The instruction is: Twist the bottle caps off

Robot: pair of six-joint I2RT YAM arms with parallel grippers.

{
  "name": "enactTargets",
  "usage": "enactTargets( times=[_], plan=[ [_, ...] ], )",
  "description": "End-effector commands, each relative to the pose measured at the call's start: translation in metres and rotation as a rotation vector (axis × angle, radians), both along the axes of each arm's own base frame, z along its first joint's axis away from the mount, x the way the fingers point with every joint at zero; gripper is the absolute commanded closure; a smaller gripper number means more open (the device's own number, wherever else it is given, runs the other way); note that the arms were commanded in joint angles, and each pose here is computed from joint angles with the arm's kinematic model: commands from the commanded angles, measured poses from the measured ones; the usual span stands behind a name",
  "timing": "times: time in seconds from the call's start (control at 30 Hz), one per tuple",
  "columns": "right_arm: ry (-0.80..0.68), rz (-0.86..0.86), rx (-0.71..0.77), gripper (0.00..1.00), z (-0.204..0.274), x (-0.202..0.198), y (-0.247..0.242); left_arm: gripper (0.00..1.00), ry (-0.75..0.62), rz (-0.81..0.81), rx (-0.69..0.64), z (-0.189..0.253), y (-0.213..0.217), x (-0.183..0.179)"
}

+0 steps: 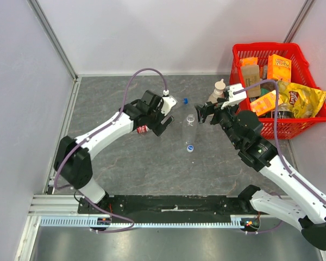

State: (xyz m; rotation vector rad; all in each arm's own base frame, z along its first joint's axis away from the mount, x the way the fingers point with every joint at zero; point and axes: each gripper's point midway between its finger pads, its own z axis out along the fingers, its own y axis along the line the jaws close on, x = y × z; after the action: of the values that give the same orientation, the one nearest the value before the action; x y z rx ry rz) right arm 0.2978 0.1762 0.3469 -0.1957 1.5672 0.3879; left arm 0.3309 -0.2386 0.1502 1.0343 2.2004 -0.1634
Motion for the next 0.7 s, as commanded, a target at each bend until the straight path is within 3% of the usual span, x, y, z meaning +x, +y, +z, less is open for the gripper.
enactTargets(
  times=[0.0, 0.37, 0.67],
  plan=[
    [-0.031, -0.031, -0.010, 0.02, 0.019, 0.000, -0.009, 0.07, 0.046, -0.044, 0.098, -0.007, 0.018, 0.015],
    [-0.005, -0.047, -0.052, 0.02, 0.005, 0.007, -0.010, 0.07, 0.221, 0.017, 0.007, -0.044, 0.050, 0.060],
    [0.019, -0.028, -0.063, 0.02, 0.000, 0.015, -0.003, 0.10, 0.381, 0.041, 0.048, -0.086, 0.060, 0.048]
  ],
)
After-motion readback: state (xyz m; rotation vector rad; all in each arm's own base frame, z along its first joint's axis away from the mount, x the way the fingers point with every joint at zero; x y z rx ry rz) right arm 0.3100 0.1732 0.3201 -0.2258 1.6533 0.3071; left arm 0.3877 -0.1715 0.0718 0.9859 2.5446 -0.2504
